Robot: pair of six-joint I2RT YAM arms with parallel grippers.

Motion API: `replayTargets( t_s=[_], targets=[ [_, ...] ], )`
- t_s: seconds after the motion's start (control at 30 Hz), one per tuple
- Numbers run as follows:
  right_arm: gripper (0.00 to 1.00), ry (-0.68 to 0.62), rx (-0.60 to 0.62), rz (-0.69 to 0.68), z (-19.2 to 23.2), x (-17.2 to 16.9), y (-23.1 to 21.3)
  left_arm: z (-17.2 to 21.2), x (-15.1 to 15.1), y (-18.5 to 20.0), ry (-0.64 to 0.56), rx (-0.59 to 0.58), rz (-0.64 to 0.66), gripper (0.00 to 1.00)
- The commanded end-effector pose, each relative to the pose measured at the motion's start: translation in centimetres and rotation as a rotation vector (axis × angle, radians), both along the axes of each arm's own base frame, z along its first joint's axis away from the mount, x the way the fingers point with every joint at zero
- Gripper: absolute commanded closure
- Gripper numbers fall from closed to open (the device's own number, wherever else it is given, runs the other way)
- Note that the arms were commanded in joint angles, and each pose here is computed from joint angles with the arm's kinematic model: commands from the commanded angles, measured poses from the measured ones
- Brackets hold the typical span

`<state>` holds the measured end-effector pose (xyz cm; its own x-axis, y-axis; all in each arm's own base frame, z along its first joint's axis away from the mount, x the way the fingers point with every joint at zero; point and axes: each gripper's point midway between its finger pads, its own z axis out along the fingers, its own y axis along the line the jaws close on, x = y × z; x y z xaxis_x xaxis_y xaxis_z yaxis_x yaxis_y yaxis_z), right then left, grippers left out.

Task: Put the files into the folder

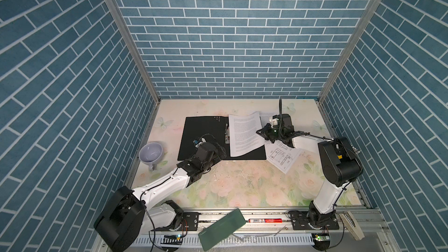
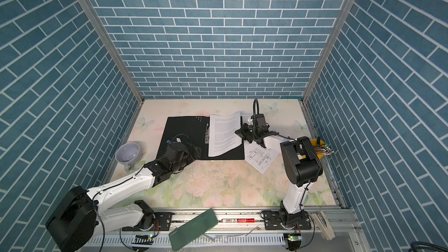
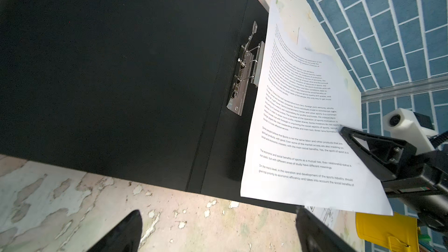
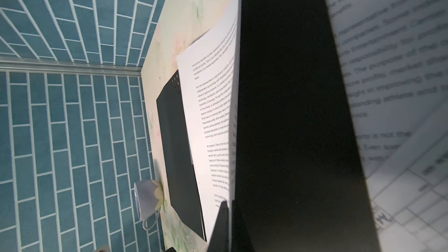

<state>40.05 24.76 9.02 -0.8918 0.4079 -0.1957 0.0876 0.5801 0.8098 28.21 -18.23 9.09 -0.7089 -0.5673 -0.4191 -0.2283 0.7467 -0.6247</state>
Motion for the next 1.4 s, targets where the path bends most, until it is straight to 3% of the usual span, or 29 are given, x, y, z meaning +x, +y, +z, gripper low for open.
replayTargets(
  t_s=[0.0, 0.57, 1.37],
  targets=[
    [1.00, -0.004, 0.002, -0.023, -0.5, 0.0, -0.5, -0.1, 0.5, -0.6, 0.001, -0.027, -0.010, 0.00],
    [1.00, 0.080, 0.166, -0.084, -0.6, 0.6, 0.7, -0.4, 0.8, -1.4, 0.014, -0.038, -0.026, 0.00],
    [1.00, 0.093, 0.165, -0.135, -1.9, -0.3, 0.2, -0.8, 0.9, -1.9, 0.021, -0.049, -0.036, 0.00]
  ],
)
